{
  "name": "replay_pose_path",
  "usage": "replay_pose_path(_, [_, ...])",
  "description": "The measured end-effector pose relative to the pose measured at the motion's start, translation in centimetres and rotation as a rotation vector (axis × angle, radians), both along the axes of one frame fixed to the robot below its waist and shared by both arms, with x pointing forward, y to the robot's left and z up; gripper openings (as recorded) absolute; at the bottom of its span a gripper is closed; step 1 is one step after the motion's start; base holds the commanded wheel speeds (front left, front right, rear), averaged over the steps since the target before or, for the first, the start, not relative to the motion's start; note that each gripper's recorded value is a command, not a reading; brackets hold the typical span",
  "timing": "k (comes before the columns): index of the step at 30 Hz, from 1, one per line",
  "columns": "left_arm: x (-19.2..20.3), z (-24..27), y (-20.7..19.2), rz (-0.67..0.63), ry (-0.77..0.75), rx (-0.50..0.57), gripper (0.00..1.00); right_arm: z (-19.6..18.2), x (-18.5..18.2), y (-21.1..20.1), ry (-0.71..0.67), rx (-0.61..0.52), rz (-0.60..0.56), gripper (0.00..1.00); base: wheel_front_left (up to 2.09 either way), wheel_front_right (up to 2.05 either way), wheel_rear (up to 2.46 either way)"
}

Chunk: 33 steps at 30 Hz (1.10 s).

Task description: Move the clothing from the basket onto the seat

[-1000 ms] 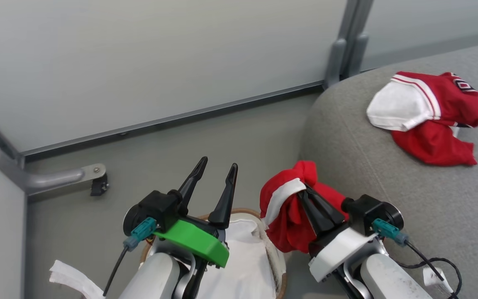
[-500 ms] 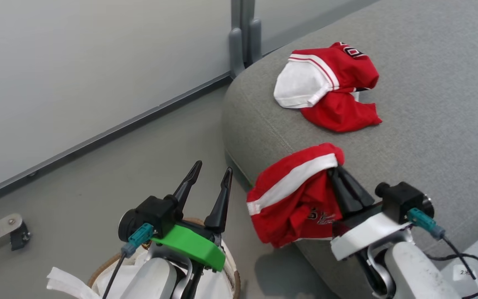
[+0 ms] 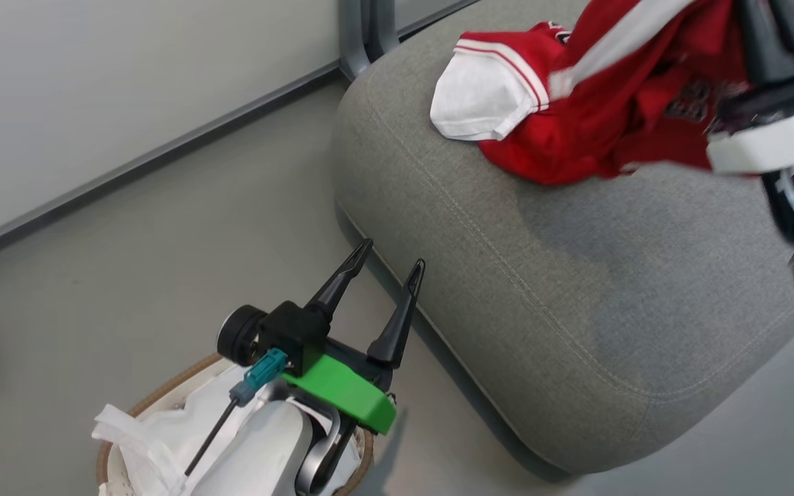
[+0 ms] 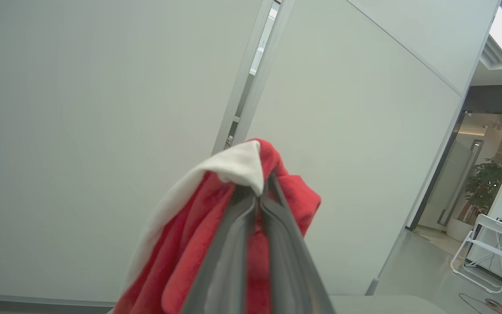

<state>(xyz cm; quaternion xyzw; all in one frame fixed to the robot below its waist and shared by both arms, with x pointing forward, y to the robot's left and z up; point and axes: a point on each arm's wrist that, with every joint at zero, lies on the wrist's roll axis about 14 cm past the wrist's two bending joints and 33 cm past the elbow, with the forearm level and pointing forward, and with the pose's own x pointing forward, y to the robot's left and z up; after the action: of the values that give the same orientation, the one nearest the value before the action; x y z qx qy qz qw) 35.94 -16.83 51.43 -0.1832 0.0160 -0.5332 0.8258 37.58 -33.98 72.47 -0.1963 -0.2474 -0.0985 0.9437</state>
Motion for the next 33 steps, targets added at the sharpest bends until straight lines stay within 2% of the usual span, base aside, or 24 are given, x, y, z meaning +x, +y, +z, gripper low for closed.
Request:
replay_pose_path(4, [1.4,-0.7,0.0,-0.013,-0.005,-0.004,1.00,2.5,3.3,-1.3,-0.004,-0.105,-0.041,0.00,0.00,0.00,0.00])
replay_pose_path(8, [3.4,-1.5,0.2,-0.006,0.000,-0.018,1.00,2.8,7.3,-2.7,0.048,-0.189,-0.089,0.00,0.00,0.00,0.00])
replay_pose_path(11, [4.8,-2.3,0.7,0.010,0.010,-0.025,1.00,2.0,10.2,-3.8,0.091,-0.205,-0.119,0.00,0.00,0.00,0.00])
replay_pose_path(14, [5.8,-3.5,1.1,0.017,0.027,-0.024,1.00,-1.3,12.7,-5.4,0.178,-0.183,-0.159,0.00,0.00,0.00,0.00])
replay_pose_path(19, [6.9,-6.0,2.2,0.042,0.069,-0.005,1.00,-10.1,15.4,-7.8,0.364,-0.076,-0.219,0.00,0.00,0.00,0.00])
replay_pose_path(24, [7.9,-8.3,3.8,0.088,0.119,0.024,1.00,-20.1,15.0,-7.9,0.546,0.066,-0.240,0.00,0.00,0.00,0.00])
replay_pose_path(25, [8.1,-8.7,4.2,0.098,0.126,0.030,1.00,-21.6,14.8,-7.6,0.572,0.085,-0.239,0.05,0.00,0.00,0.00])
replay_pose_path(28, [8.5,-9.4,4.9,0.122,0.139,0.044,1.00,-25.0,13.8,-6.4,0.622,0.145,-0.229,0.50,0.00,0.00,0.00])
replay_pose_path(29, [8.6,-9.3,5.0,0.127,0.140,0.046,1.00,-25.6,13.3,-6.0,0.628,0.165,-0.225,0.87,0.00,0.00,0.00])
replay_pose_path(30, [8.6,-9.3,5.1,0.131,0.142,0.044,1.00,-26.0,12.9,-5.7,0.630,0.174,-0.221,1.00,0.00,0.00,0.00])
replay_pose_path(33, [8.5,-9.0,5.4,0.147,0.151,0.044,1.00,-27.0,11.3,-4.3,0.637,0.214,-0.198,1.00,0.00,0.00,0.00])
